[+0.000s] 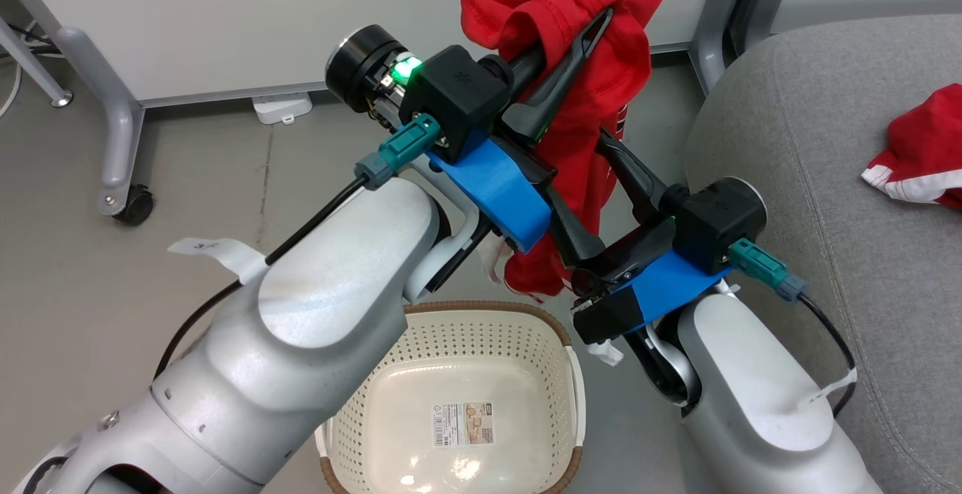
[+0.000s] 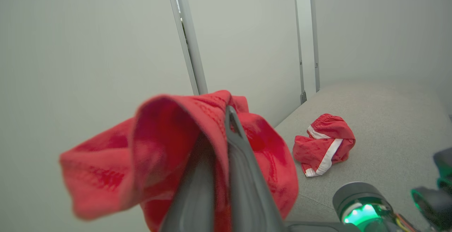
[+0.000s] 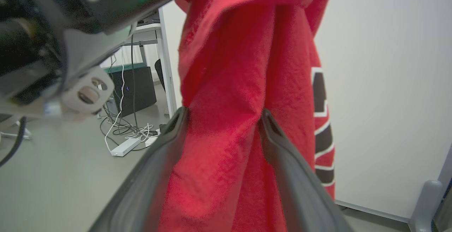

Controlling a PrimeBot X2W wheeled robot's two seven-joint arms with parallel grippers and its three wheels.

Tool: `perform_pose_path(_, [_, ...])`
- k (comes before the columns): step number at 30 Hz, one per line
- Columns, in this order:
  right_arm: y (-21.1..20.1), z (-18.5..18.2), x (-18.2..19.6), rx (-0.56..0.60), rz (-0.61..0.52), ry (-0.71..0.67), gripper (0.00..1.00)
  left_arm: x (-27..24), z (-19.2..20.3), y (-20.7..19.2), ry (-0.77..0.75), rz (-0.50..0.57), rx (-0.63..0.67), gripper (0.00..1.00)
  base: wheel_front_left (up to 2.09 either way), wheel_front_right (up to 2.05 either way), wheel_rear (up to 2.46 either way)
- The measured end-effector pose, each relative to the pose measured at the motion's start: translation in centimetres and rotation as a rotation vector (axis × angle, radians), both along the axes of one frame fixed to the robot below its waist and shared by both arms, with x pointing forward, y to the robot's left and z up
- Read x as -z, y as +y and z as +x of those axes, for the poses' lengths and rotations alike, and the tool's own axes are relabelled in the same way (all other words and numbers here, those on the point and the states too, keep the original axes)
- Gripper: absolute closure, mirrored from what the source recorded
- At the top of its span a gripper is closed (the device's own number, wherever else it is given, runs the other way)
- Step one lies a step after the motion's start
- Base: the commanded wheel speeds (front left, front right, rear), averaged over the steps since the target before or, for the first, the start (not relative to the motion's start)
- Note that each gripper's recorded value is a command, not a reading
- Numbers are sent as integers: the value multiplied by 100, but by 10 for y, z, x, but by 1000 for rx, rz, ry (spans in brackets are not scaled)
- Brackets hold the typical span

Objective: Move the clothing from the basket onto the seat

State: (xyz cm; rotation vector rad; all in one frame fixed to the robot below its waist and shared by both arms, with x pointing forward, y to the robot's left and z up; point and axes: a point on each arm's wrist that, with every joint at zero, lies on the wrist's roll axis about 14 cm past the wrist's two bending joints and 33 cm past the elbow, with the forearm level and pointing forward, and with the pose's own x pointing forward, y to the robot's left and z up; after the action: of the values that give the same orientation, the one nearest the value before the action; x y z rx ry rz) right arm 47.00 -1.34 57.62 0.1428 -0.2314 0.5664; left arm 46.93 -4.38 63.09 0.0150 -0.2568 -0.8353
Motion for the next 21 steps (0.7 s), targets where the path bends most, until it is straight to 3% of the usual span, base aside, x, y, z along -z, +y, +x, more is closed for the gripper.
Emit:
perform_pose_path(2, [4,1,5,-11,-5,18,0,-1,-1,-1,-3,-2,4,100,0,0,0])
perform_pose_path(3, [4,2,8,-11,-5,30,23,0,-1,-1,-2,0,3,100,0,0,0])
perform_pose_path(4, [3,3,10,-8,-2,42,100,0,-1,-1,-2,1,2,100,0,0,0])
perform_pose_path(21, [3,2,2,-8,-11,28,100,-7,-6,-3,-15,-7,9,100,0,0,0])
